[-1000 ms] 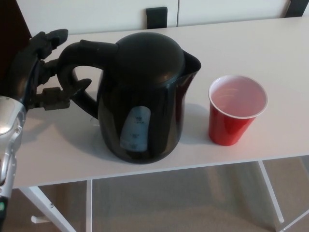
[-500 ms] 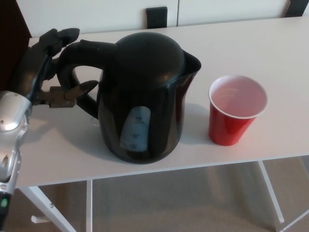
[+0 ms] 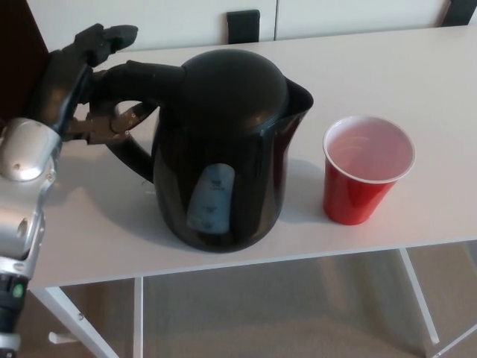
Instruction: The robot walk towards a table in front and uses its left hand to pick up the pot from the base and pour water to the cup on the right hand side
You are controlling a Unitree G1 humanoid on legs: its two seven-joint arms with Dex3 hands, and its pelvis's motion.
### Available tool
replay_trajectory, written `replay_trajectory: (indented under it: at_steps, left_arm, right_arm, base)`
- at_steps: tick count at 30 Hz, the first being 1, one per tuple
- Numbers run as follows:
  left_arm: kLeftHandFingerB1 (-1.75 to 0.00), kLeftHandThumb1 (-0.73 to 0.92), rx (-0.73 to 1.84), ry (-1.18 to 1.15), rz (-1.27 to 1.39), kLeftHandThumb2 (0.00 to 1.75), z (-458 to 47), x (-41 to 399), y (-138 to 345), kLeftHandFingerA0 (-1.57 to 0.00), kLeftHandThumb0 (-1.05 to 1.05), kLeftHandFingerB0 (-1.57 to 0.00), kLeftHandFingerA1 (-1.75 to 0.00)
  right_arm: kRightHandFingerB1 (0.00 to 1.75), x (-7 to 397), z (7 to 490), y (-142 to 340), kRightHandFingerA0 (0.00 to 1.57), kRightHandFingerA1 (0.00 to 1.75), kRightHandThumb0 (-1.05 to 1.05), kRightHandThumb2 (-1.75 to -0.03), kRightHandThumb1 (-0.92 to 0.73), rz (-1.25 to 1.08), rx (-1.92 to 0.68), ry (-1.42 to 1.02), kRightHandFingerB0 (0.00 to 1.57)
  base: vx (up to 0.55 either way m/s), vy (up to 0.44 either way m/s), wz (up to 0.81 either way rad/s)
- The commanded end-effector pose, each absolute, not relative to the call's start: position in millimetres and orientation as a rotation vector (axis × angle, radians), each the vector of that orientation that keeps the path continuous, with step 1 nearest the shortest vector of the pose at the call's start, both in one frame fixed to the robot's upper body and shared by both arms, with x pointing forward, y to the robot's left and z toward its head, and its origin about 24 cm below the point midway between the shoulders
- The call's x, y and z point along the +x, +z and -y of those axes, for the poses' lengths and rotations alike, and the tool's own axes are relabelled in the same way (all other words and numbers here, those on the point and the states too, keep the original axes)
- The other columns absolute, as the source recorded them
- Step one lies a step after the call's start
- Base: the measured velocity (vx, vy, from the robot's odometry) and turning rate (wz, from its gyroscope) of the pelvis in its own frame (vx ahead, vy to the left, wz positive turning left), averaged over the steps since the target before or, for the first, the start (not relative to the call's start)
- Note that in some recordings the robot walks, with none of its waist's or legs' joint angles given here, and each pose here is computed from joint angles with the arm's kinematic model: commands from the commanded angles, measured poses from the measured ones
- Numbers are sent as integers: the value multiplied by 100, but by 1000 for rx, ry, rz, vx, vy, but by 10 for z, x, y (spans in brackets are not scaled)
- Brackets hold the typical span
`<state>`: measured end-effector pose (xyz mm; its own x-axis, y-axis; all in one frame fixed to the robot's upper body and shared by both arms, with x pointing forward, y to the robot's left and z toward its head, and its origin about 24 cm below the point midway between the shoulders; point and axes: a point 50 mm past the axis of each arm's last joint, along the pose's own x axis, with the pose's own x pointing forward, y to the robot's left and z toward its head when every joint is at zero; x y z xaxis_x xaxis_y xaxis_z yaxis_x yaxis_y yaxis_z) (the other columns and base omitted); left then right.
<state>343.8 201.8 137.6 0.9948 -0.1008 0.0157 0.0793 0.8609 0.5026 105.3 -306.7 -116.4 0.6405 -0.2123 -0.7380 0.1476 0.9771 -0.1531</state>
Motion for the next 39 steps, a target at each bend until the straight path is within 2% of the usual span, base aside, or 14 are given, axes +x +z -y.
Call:
replay_trajectory:
  at_steps: [1,2,4,8,9,12,13,14,19,20,23,27,31,39]
  left_arm:
    - [-31,53,555,-74,83,57,-1991,3499,1432,-43,-41,-30,-38]
    - [-32,59,567,-70,57,59,-1977,3574,1432,-65,-33,-33,-43]
    - [-32,73,639,-111,-2,63,-1958,3656,1415,-74,-23,-32,-47]
    - [-32,73,670,-128,-24,63,-1960,3696,1405,-74,-23,-32,-47]
    - [-42,84,733,-212,-105,63,-1892,3766,1375,-113,-12,-69,-57]
    - [-42,84,763,-247,-144,63,-1873,3805,1364,-113,-12,-69,-57]
    - [-80,80,723,-225,-132,69,-1785,3813,1258,-109,5,-90,-115]
    - [-99,75,689,-227,-119,78,-1737,3815,1227,-101,6,-83,-129]
    - [-99,75,676,-228,-111,78,-1722,3827,1215,-101,6,-83,-129]
    - [-115,81,670,-232,-100,64,-1678,3820,1205,-90,-8,-69,-154]
    - [-130,85,633,-234,-85,65,-1607,3806,1183,-84,-7,-63,-167]
    - [-128,85,593,-231,-70,65,-1622,3789,1180,-84,-9,-63,-165]
    - [-106,79,483,-169,-41,73,-1659,3776,1281,-98,-6,-73,-142]
    - [-112,81,357,-78,61,72,-1640,3765,1550,-100,-13,-72,-140]
  right_arm:
    - [46,1038,3099,-1150,69,53,-26,-55,-52,-862,-85,-229,54]
    - [46,1048,3114,-1141,69,54,-28,-55,-52,-852,-76,-227,54]
    - [45,1047,3126,-1150,66,53,-24,-55,-52,-862,-46,-234,52]
    - [45,1045,3130,-1156,66,53,-24,-55,-52,-869,-34,-238,52]
    - [47,1063,3123,-1160,66,55,-24,-54,-51,-873,-18,-236,53]
    - [47,1071,3121,-1162,66,55,-24,-54,-51,-875,-10,-235,53]
    - [48,1112,3105,-1161,68,57,-26,-54,-51,-869,-22,-226,52]
    - [49,1133,3103,-1156,70,59,-26,-54,-52,-860,-5,-230,53]
    - [49,1141,3105,-1154,70,59,-26,-54,-52,-857,5,-232,53]
    - [48,1145,3114,-1146,68,57,-27,-55,-52,-857,-2,-227,53]
    - [48,1157,3126,-1135,68,56,-27,-55,-53,-863,-18,-223,54]
    - [48,1145,3128,-1133,66,56,-28,-55,-53,-866,-34,-218,53]
    - [49,1112,3122,-1150,69,57,-26,-56,-55,-870,-17,-226,53]
    - [49,1041,3118,-1172,69,58,-27,-55,-54,-896,-27,-218,53]
  base:
    - [0,0,0]
    - [0,0,0]
    - [0,0,0]
    - [0,0,0]
    - [0,0,0]
    - [0,0,0]
    - [0,0,0]
    - [0,0,0]
    - [0,0,0]
    - [0,0,0]
    - [0,0,0]
    - [0,0,0]
    - [0,0,0]
    - [0,0,0]
